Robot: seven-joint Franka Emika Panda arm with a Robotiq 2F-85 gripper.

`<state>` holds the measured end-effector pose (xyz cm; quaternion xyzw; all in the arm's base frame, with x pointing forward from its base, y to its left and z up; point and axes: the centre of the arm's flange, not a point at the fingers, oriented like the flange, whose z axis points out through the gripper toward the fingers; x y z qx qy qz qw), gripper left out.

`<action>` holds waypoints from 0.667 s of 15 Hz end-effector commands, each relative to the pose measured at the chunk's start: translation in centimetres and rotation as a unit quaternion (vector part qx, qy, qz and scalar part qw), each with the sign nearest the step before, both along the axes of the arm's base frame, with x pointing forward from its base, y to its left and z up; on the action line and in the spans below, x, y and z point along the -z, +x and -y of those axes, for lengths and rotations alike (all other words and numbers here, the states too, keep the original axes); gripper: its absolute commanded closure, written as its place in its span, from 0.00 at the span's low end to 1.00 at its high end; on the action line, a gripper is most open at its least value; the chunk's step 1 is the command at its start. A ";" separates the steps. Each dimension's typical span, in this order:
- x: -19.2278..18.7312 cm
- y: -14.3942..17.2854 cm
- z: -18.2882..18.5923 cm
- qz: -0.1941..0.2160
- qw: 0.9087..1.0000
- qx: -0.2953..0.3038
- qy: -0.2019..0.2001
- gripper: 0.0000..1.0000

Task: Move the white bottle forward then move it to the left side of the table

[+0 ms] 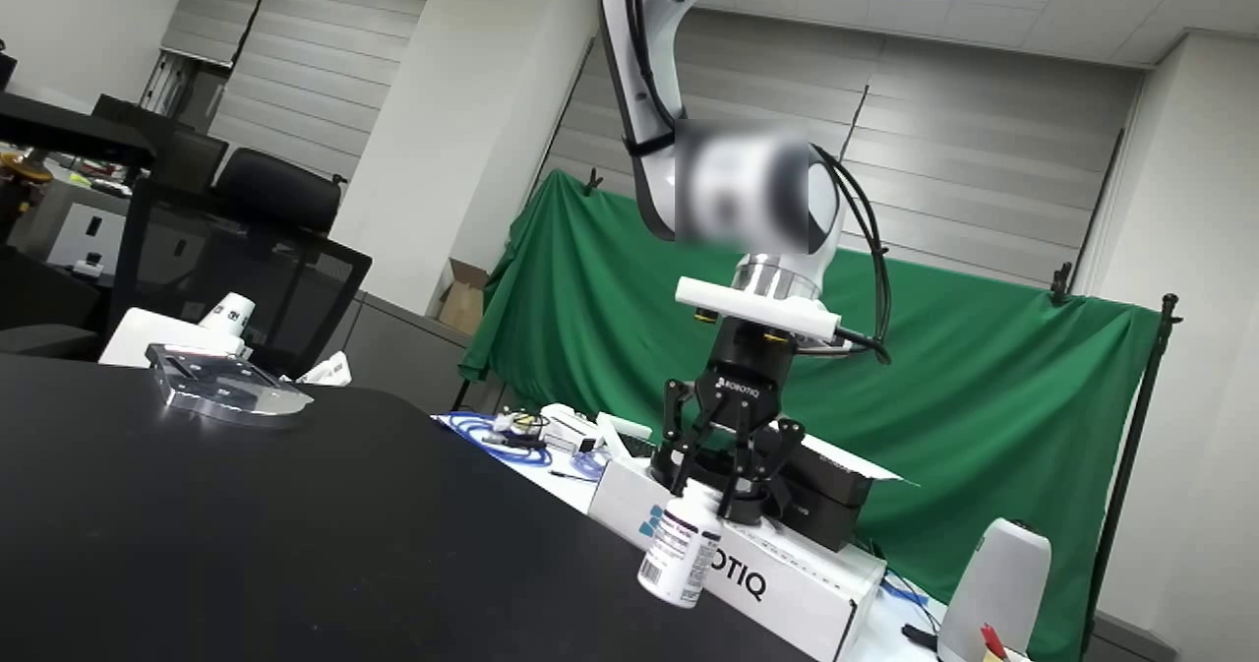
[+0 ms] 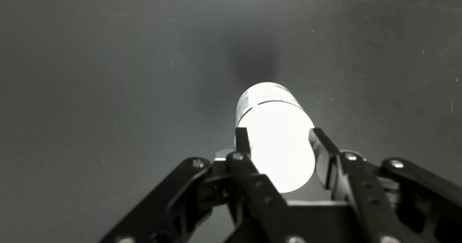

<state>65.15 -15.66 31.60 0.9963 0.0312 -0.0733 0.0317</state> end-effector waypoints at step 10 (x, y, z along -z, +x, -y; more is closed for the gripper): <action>1.3 -4.5 -1.2 -0.003 1.000 -0.011 0.008 0.81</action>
